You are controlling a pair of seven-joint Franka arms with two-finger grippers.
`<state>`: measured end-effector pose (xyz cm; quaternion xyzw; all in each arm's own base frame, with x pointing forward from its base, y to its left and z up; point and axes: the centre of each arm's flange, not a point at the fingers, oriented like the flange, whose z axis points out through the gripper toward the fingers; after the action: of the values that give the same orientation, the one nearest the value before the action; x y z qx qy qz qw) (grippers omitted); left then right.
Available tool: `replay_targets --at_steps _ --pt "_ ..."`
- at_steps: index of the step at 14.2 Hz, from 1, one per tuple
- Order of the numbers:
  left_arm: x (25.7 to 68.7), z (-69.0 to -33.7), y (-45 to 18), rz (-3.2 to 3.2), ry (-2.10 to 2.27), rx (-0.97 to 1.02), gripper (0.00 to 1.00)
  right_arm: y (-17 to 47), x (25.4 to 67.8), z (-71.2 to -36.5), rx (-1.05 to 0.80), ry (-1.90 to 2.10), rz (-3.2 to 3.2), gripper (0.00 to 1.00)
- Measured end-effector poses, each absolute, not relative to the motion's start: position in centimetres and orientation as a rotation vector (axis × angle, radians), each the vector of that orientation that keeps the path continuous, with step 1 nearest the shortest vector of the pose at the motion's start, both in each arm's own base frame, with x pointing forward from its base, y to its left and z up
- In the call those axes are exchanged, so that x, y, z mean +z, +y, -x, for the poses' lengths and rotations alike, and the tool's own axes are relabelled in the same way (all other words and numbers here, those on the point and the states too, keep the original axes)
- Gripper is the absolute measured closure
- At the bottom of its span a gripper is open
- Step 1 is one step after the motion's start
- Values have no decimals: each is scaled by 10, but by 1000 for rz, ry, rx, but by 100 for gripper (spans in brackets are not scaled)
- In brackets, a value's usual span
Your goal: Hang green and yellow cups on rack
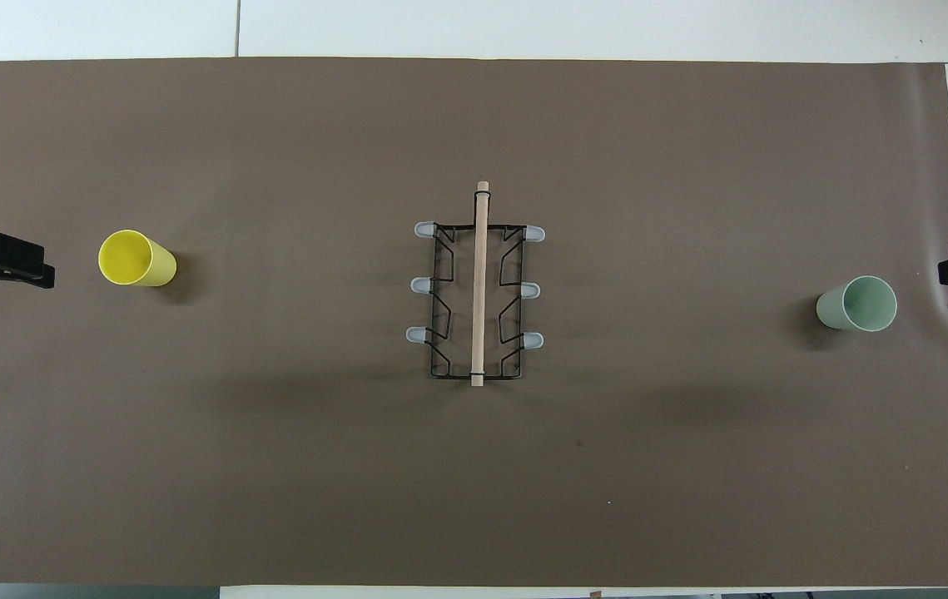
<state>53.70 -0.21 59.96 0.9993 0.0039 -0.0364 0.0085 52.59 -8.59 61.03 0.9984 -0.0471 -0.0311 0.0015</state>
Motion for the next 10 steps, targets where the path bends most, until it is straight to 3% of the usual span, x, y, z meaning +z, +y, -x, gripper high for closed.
replay_targets --at_steps 5,6,8,10 --pt "594 -531 3 -3116 170 -149 0 -85 610 -540 61 -145 -3129 0" --pt "593 -530 3 -3102 268 -155 5 -73 603 -548 111 -111 -3126 0" --pt "588 -528 8 -3024 487 -180 6 -43 574 -565 108 -29 -3120 0" --pt "581 -528 27 -2913 675 -218 0 -13 536 -582 19 72 -3076 0"
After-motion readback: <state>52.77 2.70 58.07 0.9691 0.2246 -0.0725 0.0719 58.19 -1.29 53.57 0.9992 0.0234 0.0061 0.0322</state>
